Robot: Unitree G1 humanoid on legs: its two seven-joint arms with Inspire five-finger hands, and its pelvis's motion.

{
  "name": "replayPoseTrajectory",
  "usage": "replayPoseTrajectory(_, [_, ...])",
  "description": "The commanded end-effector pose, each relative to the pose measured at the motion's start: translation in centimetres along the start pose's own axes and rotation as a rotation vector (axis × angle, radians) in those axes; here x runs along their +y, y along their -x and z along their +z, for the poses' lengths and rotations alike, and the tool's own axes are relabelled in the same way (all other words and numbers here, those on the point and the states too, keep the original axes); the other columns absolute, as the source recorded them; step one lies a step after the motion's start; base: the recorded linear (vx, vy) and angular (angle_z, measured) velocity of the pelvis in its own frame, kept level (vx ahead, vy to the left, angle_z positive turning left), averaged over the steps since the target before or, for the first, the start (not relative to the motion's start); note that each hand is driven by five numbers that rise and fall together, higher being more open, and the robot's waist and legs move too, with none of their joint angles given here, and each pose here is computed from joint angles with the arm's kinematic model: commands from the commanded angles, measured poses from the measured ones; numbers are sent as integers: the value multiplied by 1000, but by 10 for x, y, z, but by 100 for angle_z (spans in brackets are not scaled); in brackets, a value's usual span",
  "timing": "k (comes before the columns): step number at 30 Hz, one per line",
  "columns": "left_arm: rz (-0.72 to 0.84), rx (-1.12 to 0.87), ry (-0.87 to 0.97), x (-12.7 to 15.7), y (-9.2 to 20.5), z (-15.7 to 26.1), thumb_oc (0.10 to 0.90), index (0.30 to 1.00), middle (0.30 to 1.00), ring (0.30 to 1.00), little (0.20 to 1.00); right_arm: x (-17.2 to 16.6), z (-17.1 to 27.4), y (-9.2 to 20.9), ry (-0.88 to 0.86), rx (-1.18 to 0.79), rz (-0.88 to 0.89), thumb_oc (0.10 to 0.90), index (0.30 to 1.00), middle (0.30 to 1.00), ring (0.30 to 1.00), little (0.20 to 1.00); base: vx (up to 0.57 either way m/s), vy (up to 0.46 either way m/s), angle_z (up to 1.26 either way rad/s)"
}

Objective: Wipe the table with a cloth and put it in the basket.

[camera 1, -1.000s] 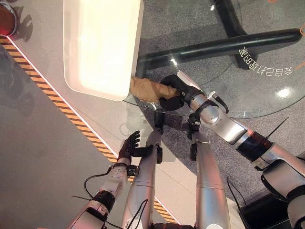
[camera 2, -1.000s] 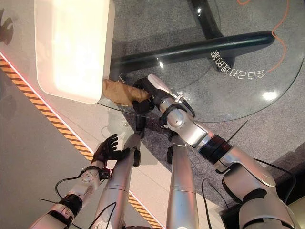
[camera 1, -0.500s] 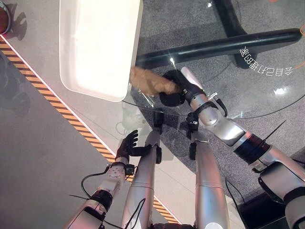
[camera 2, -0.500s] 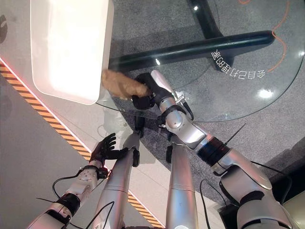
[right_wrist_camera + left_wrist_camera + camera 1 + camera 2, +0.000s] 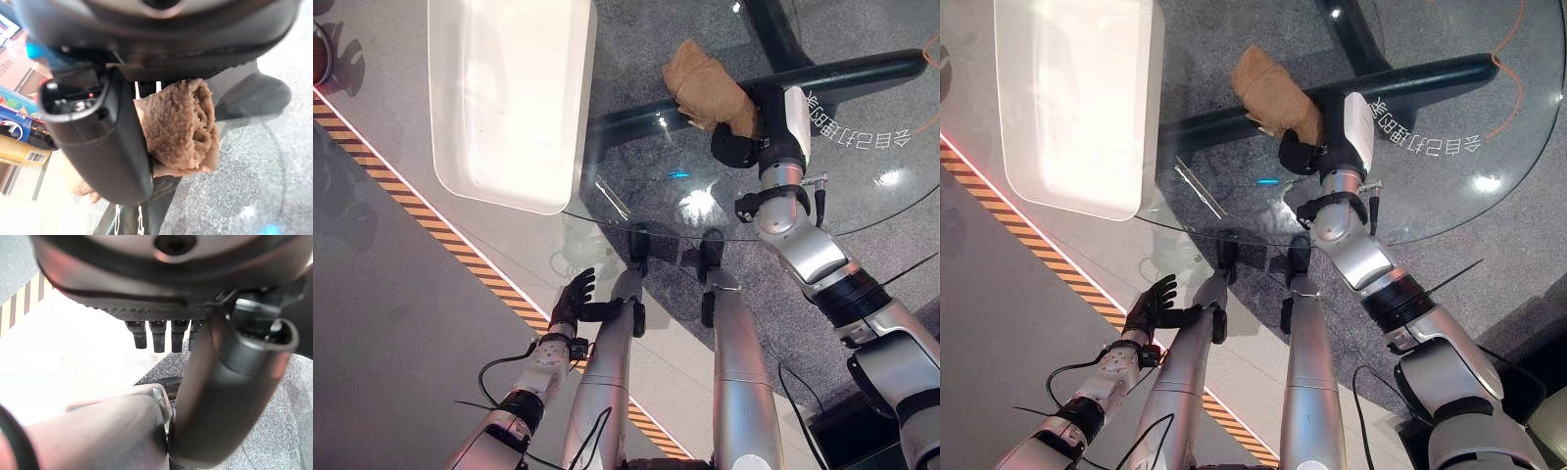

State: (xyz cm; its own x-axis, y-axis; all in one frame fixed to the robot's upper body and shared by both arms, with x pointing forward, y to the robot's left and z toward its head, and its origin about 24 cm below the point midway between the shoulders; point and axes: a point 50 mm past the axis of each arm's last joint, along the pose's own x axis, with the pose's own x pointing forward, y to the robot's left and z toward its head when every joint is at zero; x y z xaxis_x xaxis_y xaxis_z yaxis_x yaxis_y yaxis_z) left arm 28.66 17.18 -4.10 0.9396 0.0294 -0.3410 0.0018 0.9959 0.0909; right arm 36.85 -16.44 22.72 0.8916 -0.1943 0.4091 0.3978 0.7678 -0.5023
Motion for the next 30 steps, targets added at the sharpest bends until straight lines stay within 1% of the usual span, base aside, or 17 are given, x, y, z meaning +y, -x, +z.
replayPoseTrajectory(1, [67, 132, 3, 11, 21, -44, 800, 900, 900, 900, 900, -70, -21, -15, 62, 78, -314, 100, 300, 300, 300, 200, 0, 0, 0])
replayPoseTrajectory(5, [69, 132, 11, 11, 24, -46, 800, 900, 900, 900, 900, -89, -35, -14, 14, 133, -434, 100, 300, 300, 300, 200, -7, 13, -4])
replayPoseTrajectory(11, [71, 134, 23, 11, 26, -48, 800, 900, 900, 900, 900, -115, -50, -7, -120, 181, -652, 100, 300, 300, 300, 200, -2, 11, -8])
replayPoseTrajectory(17, [61, 129, 37, 6, 25, -46, 800, 900, 900, 900, 900, -126, -58, 1, -214, 202, -806, 100, 300, 300, 300, 200, 2, 16, -5])
replayPoseTrajectory(24, [46, 127, 48, 0, 25, -45, 800, 900, 900, 900, 900, -125, -54, -1, -228, 180, -813, 100, 300, 300, 300, 200, -1, 6, -1])
replayPoseTrajectory(30, [41, 129, 58, -3, 24, -44, 800, 900, 900, 900, 900, -115, -38, -7, -190, 94, -688, 100, 300, 300, 300, 200, 0, 5, 0])
